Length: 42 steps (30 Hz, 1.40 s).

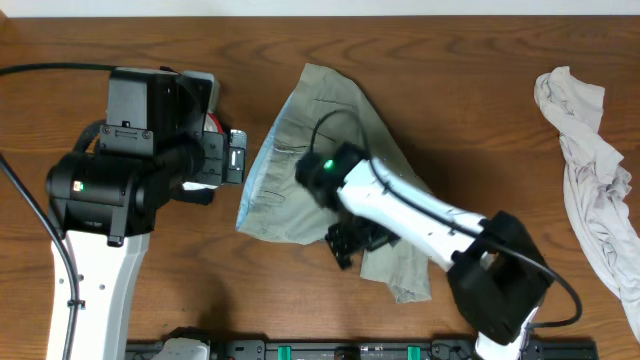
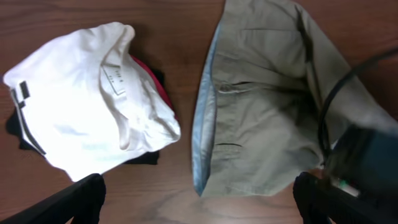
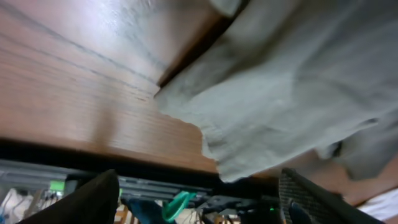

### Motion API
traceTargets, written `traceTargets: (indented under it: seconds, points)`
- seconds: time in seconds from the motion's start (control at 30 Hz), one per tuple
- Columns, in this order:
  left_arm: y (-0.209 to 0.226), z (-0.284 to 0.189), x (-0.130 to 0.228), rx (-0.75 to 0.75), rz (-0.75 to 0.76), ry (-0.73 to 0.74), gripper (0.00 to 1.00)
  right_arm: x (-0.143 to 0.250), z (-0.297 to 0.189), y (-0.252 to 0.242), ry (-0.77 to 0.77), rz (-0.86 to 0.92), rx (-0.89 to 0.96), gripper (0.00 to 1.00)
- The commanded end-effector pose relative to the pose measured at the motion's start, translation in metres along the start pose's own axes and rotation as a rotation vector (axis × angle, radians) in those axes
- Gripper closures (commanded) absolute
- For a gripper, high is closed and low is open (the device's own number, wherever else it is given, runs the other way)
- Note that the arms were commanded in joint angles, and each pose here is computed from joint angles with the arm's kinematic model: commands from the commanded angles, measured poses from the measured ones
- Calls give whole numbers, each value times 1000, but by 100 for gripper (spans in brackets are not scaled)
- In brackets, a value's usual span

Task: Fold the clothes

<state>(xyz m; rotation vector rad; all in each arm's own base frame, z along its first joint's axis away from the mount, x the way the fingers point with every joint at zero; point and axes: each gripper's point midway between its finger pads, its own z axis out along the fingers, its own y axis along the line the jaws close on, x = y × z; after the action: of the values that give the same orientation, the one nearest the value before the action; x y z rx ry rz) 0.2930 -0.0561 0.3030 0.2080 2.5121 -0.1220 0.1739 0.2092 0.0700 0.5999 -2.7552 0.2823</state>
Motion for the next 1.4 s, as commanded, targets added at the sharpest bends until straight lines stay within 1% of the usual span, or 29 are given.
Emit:
traceTargets:
  seconds: [0.0, 0.1, 0.17, 0.2, 0.27, 0.3, 0.43, 0.5, 0.53, 0.6, 0.67, 0.7, 0.73, 0.77, 0.8, 0.83, 0.87, 0.93, 1.0, 1.07, 1.13, 1.23, 1.27, 1.37]
  points:
    - [4, 0, 0, -27, 8, 1, 2, 5, 18, -3, -8, 117, 61, 20]
    - [4, 0, 0, -27, 9, 1, 2, 3, 38, -2, -19, 172, 58, 23]
    - [4, 0, 0, -27, 9, 1, 2, -1, 50, -1, -36, 192, 50, 28]
    - [4, 0, 0, -27, 9, 1, 2, -3, 54, -1, -42, 209, 45, 35]
    - [4, 0, 0, -27, 9, 1, 2, -5, 57, -1, -50, 231, 41, 41]
    - [4, 0, 0, -27, 9, 1, 2, -7, 57, -1, -59, 231, 42, 48]
    - [4, 0, -1, -27, 9, 1, 2, -10, 56, -6, -82, 249, 66, 58]
    - [4, 0, -1, -27, 9, 1, 2, -11, 56, -9, -89, 249, 83, 67]
    - [4, 0, -1, -27, 9, 1, 2, -11, 56, -10, -93, 249, 89, 69]
    - [4, 0, -1, -27, 9, 1, 2, -12, 56, -13, -98, 250, 103, 78]
    - [4, 0, -1, -27, 9, 1, 2, -12, 56, -13, -101, 250, 108, 83]
    - [4, 0, -1, -27, 9, 1, 2, -12, 56, -13, -101, 250, 108, 84]
    - [4, 0, -1, -27, 9, 1, 2, -12, 56, -12, -99, 249, 101, 81]
    - [4, 0, -1, -27, 9, 1, 2, -11, 56, -8, -93, 247, 85, 69]
    - [4, 0, -1, -27, 9, 1, 2, -10, 57, -5, -85, 242, 70, 50]
    - [4, 0, -1, -27, 9, 1, 2, -9, 57, -2, -80, 238, 60, 39]
    - [4, 0, -1, -27, 9, 1, 2, -9, 57, 1, -81, 232, 54, 35]
    - [4, 0, -1, -27, 9, 1, 2, -10, 59, 7, -96, 220, 45, 34]
    - [4, 0, -1, -27, 9, 1, 2, -13, 61, 14, -111, 207, 27, 40]
    - [4, 0, -1, -27, 9, 1, 2, -14, 64, 17, -121, 200, 19, 52]
    - [4, 0, -1, -27, 9, 1, 2, -14, 66, 15, -124, 201, 33, 73]
    - [4, 0, 0, -27, 8, 1, 2, -14, 66, 4, -137, 231, 84, 96]
    - [4, 0, 0, -27, 8, 1, 2, -13, 65, 0, -140, 234, 103, 99]
    - [4, 0, 0, -27, 8, 1, 2, -10, 55, -22, -157, 272, 191, 99]
